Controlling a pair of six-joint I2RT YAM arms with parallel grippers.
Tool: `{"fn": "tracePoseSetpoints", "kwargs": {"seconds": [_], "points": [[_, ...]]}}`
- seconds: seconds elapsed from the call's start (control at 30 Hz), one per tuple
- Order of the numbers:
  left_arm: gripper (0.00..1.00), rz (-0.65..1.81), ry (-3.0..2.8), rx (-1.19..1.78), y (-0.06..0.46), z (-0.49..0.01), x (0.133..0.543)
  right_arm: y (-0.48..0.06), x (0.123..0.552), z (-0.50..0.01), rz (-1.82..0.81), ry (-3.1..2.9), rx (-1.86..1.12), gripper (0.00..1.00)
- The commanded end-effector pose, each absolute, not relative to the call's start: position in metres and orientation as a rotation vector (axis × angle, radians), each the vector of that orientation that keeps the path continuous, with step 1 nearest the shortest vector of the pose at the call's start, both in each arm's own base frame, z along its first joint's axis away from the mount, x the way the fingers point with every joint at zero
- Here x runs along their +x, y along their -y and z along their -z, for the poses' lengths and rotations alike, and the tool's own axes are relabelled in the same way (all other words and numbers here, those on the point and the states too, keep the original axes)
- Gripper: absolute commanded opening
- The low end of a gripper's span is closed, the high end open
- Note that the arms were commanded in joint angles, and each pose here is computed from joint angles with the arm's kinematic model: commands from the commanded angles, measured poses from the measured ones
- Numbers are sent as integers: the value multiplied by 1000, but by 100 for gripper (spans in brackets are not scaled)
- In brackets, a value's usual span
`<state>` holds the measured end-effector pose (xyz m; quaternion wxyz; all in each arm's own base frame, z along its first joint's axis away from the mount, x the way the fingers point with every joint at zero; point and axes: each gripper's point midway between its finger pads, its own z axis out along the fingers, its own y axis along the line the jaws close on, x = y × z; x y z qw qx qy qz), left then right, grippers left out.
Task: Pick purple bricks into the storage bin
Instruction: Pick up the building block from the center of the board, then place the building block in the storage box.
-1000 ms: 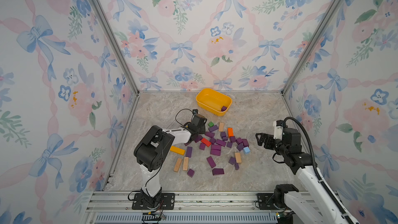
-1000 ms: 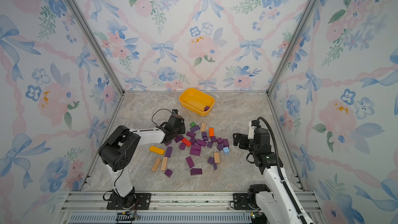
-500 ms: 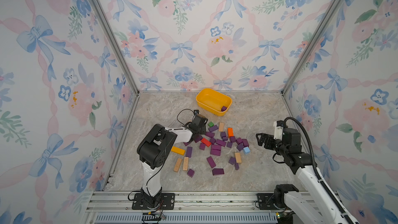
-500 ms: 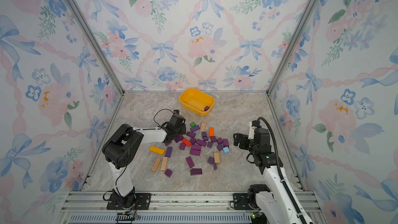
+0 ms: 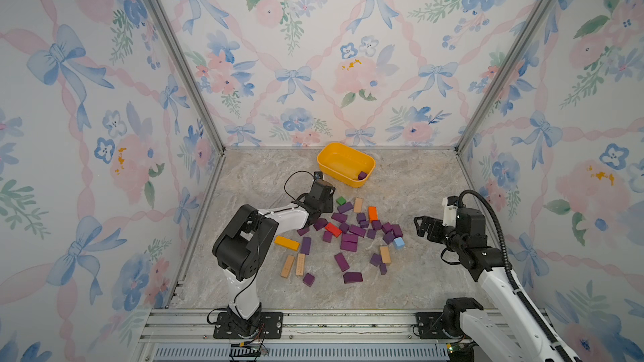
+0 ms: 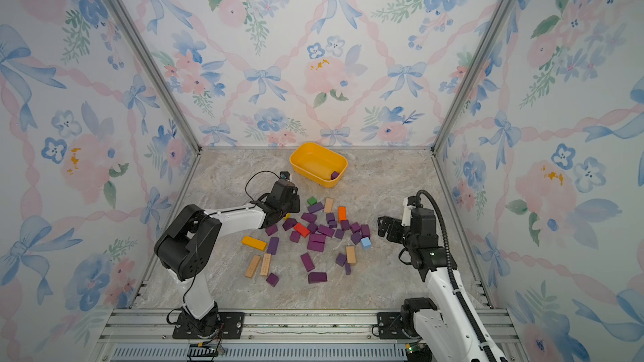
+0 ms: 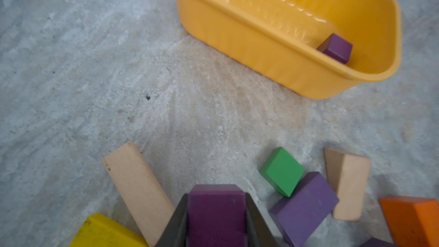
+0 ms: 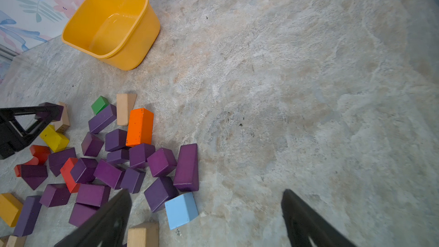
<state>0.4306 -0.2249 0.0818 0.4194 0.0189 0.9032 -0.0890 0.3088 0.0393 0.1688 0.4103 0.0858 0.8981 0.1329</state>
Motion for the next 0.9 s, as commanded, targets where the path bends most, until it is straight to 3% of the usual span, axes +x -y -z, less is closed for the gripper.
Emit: {"fn": "tracePoseSetpoints", "kwargs": {"seconds": [0.0, 0.33, 0.87], "points": [[32, 236, -2182, 70, 228, -121, 443, -38, 308, -158, -346, -2284, 244, 97], [31, 212, -2075, 167, 256, -157, 490, -37, 308, -155, -350, -2287, 252, 97], [32, 290, -1992, 223, 291, -168, 566, -36, 309, -149, -369, -2304, 264, 97]]}}
